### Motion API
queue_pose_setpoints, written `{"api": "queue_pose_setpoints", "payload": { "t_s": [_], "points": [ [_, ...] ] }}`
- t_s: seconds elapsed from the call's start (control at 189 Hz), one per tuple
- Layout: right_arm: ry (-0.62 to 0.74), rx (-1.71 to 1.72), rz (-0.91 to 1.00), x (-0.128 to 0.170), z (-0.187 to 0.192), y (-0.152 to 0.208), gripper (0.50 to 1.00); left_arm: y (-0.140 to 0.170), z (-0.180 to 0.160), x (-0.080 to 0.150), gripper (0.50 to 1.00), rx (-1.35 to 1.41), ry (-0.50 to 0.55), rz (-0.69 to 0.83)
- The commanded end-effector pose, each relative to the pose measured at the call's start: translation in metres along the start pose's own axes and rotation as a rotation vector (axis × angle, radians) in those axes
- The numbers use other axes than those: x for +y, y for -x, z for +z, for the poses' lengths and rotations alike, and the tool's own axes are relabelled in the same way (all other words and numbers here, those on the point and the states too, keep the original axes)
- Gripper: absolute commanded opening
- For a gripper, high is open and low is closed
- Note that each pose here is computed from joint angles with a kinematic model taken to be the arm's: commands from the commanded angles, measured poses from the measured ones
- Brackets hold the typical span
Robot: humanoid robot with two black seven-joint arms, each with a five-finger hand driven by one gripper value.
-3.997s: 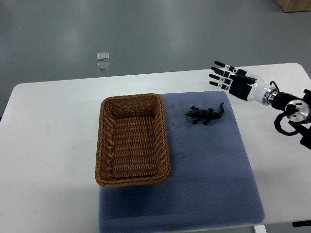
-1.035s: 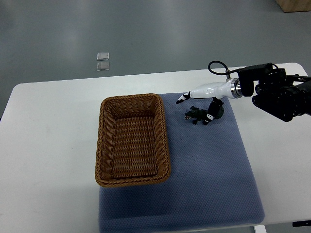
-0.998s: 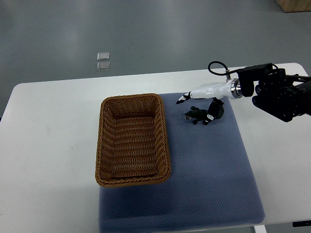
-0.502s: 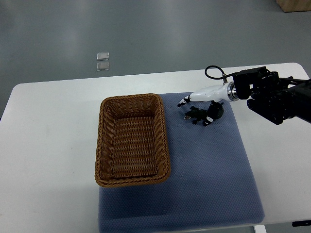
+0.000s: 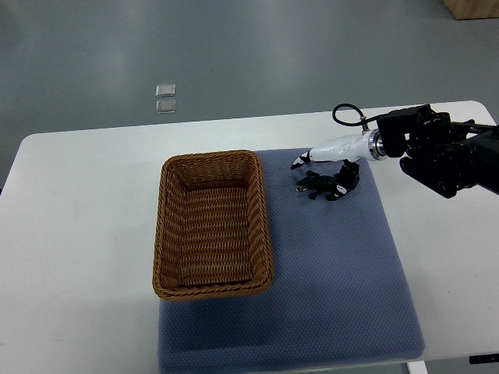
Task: Place crocodile in brown basket with right hand
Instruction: 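Close the right hand fingers around the crocodile, then lift the crocodile and carry it over the wicker basket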
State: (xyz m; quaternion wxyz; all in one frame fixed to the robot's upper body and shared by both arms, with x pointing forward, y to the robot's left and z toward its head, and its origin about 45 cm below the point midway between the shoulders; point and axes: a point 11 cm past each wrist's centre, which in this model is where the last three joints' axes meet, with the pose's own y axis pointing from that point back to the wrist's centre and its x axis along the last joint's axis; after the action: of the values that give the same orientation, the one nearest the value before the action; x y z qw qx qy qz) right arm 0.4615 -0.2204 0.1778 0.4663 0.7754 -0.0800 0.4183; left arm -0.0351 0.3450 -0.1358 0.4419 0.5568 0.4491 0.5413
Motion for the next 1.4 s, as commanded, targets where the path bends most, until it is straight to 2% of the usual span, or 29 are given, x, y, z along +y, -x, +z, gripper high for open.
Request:
{"api": "queue_pose_setpoints", "payload": {
  "t_s": [0.0,0.127,0.222,0.327,0.396,0.444,0.539,0.586,0.639,0.729,0.76,0.808,0.961,1.04,1.156,1.394],
  "points": [
    [-0.001,-0.001,-0.001,0.000,0.000,0.001,0.901,0.000,0.000,0.000,1.000,0.001,0.000,0.000],
    [-0.005,0.000,-0.004,-0.002,-0.002,0.002,0.885,0.000,0.000,0.000,1.000,0.000,0.000,0.000],
    [-0.005,0.002,-0.010,-0.002,-0.002,0.003,0.856,0.000,0.000,0.000,1.000,0.001,0.000,0.000],
    [-0.001,0.020,-0.031,-0.002,0.000,0.007,0.797,0.000,0.000,0.000,1.000,0.001,0.000,0.000],
    [-0.001,0.022,-0.032,-0.002,-0.001,0.007,0.787,0.000,0.000,0.000,1.000,0.000,0.000,0.000],
    [-0.001,0.021,-0.035,-0.002,-0.001,0.008,0.762,0.000,0.000,0.000,1.000,0.001,0.000,0.000],
    [0.001,0.022,-0.035,-0.002,0.000,0.008,0.754,0.000,0.000,0.000,1.000,0.001,0.000,0.000],
    [-0.001,0.024,-0.034,-0.002,-0.001,0.007,0.725,0.000,0.000,0.000,1.000,0.001,0.000,0.000],
    [-0.001,0.024,-0.034,-0.002,-0.001,0.007,0.715,0.000,0.000,0.000,1.000,0.000,0.000,0.000],
    [-0.003,0.030,-0.029,-0.002,-0.003,0.003,0.652,0.000,0.000,0.000,1.000,0.000,0.000,0.000],
    [-0.004,0.031,-0.028,-0.002,-0.003,0.002,0.648,0.000,0.000,0.000,1.000,0.000,0.000,0.000],
    [-0.004,0.031,-0.028,-0.002,-0.003,0.002,0.601,0.000,0.000,0.000,1.000,0.000,0.000,0.000],
    [-0.001,0.032,-0.025,-0.001,-0.002,0.001,0.545,0.000,0.000,0.000,1.000,0.001,0.000,0.000],
    [-0.001,0.032,-0.025,-0.001,-0.002,0.001,0.541,0.000,0.000,0.000,1.000,0.000,0.000,0.000],
    [0.000,0.031,-0.025,0.000,-0.001,0.001,0.509,0.000,0.000,0.000,1.000,0.001,0.000,0.000],
    [0.002,0.043,-0.006,0.003,-0.001,-0.011,0.500,0.000,0.000,0.000,1.000,0.000,0.000,0.000]
  ]
}}
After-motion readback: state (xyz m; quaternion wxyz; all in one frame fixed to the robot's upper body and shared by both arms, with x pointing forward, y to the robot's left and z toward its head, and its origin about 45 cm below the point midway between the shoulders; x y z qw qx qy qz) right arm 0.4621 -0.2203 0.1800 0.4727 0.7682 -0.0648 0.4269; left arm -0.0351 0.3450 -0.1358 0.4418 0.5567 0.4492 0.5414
